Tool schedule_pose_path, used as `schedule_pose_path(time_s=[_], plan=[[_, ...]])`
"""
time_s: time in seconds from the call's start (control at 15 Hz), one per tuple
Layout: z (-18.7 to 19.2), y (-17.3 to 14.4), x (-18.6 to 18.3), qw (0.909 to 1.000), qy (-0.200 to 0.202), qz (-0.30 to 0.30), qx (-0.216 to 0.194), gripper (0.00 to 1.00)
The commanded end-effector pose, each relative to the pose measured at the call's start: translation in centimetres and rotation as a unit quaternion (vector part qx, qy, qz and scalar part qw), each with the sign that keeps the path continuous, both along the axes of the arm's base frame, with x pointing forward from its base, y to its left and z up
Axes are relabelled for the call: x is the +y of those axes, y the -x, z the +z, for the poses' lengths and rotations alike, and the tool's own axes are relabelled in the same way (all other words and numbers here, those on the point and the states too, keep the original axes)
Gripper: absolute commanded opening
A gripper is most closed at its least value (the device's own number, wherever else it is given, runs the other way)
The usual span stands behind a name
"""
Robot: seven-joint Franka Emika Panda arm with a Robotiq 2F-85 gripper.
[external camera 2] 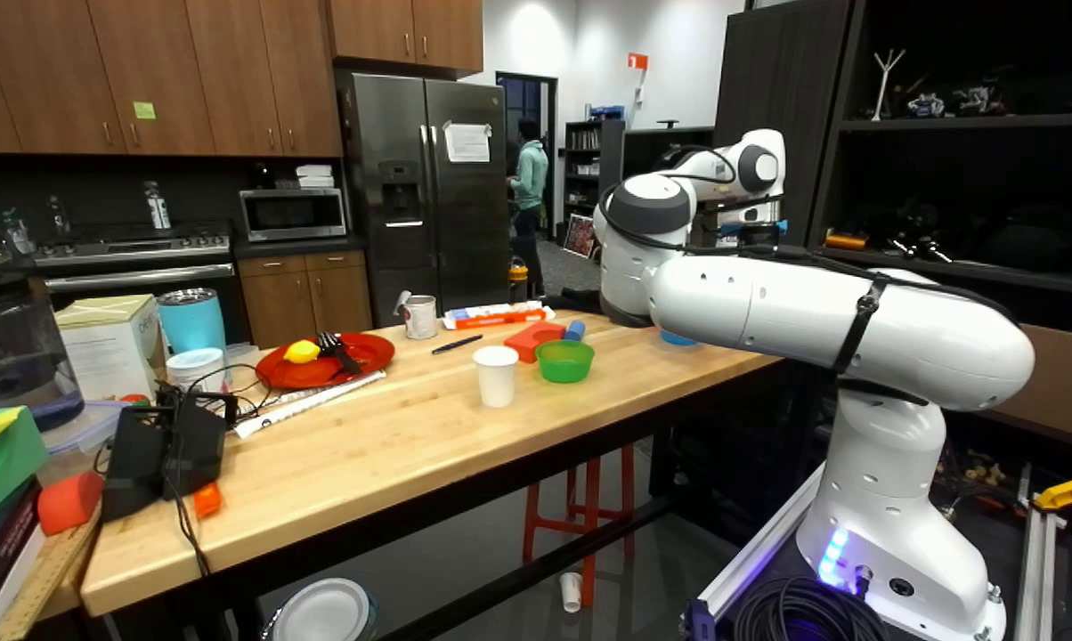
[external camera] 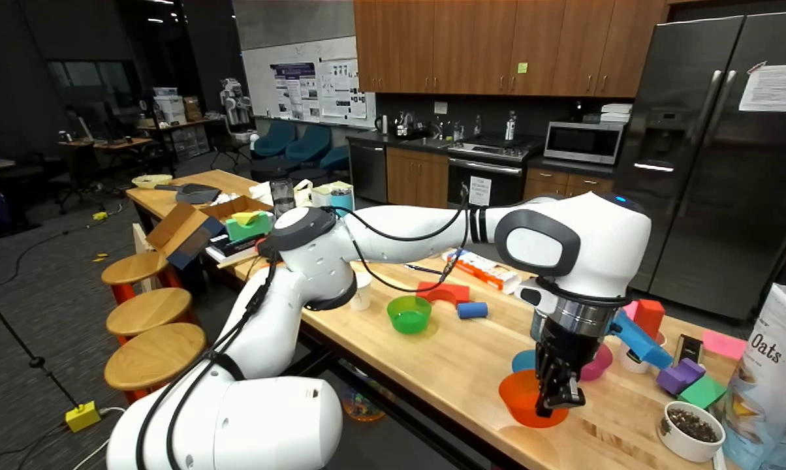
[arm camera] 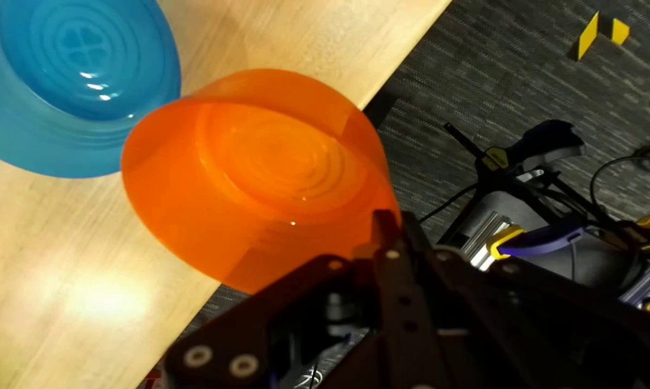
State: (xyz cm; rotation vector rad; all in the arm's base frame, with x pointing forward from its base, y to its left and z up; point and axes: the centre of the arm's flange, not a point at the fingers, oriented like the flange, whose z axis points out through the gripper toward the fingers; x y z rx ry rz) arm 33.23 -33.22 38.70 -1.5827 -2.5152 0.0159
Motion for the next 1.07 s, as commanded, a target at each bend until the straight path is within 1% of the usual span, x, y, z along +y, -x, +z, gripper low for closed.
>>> schedule_pose_path(time_s=[0.0, 0.2, 0.33, 0.47, 0.53, 0.67, 0.73, 0.87, 1.0], plan=[[2.0, -2.2, 0.6, 0.9991, 0.035, -0.016, -0.017, 0.01], [2.7, -1.7, -0.1, 0.9981, 0.053, -0.022, -0.023, 0.01], [2.6, -1.8, -0.7, 0.9978, 0.059, -0.017, -0.024, 0.01], [1.5, -2.9, -1.2, 0.9984, 0.041, 0.008, -0.037, 0.01], [0.9, -3.9, -1.3, 0.9980, 0.028, 0.027, -0.051, 0.01], [-0.3, -6.4, -1.3, 0.9939, 0.001, 0.073, -0.083, 0.01], [-0.9, -7.7, -1.1, 0.9915, -0.013, 0.090, -0.093, 0.01], [-2.0, -10.0, -0.6, 0.9884, -0.028, 0.115, -0.096, 0.01], [-3.0, -11.6, -0.2, 0.9857, -0.043, 0.134, -0.093, 0.01]])
